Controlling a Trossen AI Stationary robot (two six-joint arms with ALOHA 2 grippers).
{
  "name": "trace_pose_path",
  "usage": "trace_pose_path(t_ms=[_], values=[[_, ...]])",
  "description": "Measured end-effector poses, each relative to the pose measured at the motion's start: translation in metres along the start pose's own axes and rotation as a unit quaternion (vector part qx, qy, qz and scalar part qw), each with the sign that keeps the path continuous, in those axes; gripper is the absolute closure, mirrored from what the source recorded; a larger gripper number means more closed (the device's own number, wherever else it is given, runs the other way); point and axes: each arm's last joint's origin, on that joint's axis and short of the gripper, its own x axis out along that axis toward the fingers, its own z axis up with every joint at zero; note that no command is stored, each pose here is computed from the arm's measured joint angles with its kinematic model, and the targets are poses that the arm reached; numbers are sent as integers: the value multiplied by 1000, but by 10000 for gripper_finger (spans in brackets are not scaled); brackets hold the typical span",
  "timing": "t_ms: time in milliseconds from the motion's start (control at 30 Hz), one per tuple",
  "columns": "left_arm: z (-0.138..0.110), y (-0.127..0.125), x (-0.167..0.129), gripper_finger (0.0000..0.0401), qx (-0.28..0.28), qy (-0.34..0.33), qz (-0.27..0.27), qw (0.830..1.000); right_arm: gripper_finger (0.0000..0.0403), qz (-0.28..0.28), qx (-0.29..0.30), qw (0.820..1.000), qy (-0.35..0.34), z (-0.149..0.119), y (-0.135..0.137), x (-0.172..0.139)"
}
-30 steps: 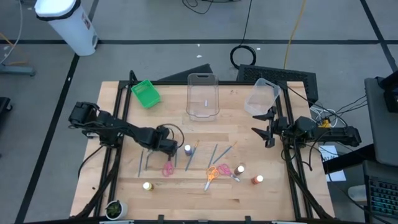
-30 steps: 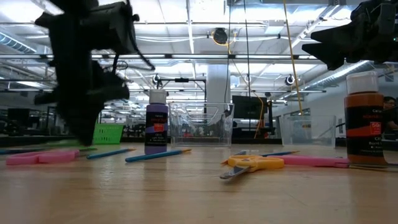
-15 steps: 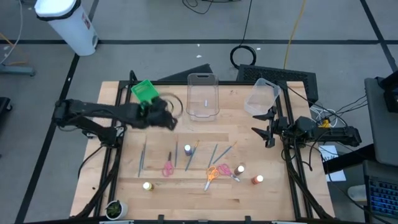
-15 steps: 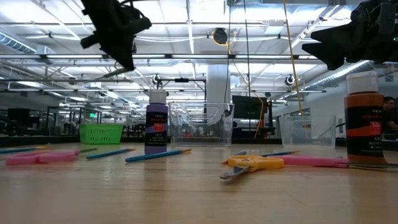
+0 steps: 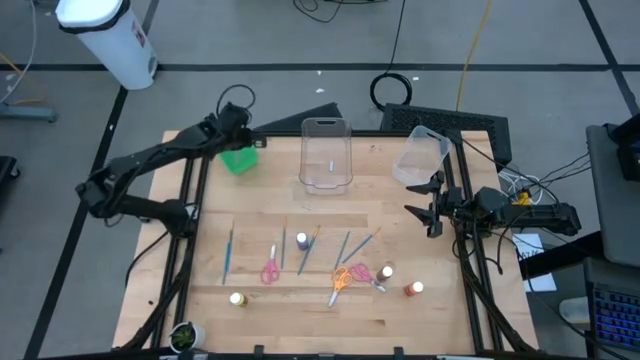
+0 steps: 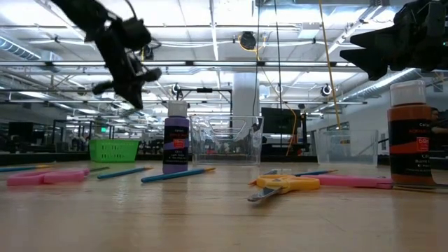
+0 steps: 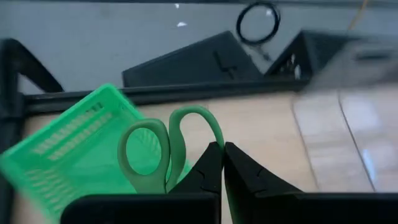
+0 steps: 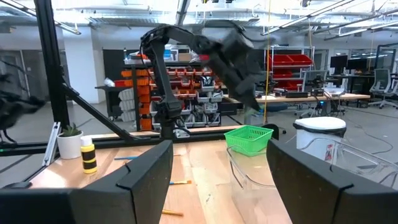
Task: Pick & Place Paint Supplies
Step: Put the green scissor into the green bin, then put the blue paint brush into the white bin
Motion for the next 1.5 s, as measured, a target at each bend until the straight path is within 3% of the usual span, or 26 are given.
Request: trace_pose_path(t_ms=[200,467,733,833,1067,1233,1500], values=[[-5,26,31,398,-56,1,45,997,151,0,0,1000,0,0,0,0],[-12,33,47,383,-50,24,81,995,151,1,0,1000,0,0,0,0],[-12,33,48,284,-35,27,84,995,151,0,9,1000,0,0,0,0],[-11,32,47,240,-5,30,77,997,151,1,9,1000,0,0,0,0],[5,21,0,192,40,55,26,997,151,1,9,1000,0,0,0,0],[-22,8,-46,204,78,116,-21,990,151,1,10,1000,0,0,0,0],[-106,-16,-89,230,97,192,-82,973,151,1,11,1000,0,0,0,0]])
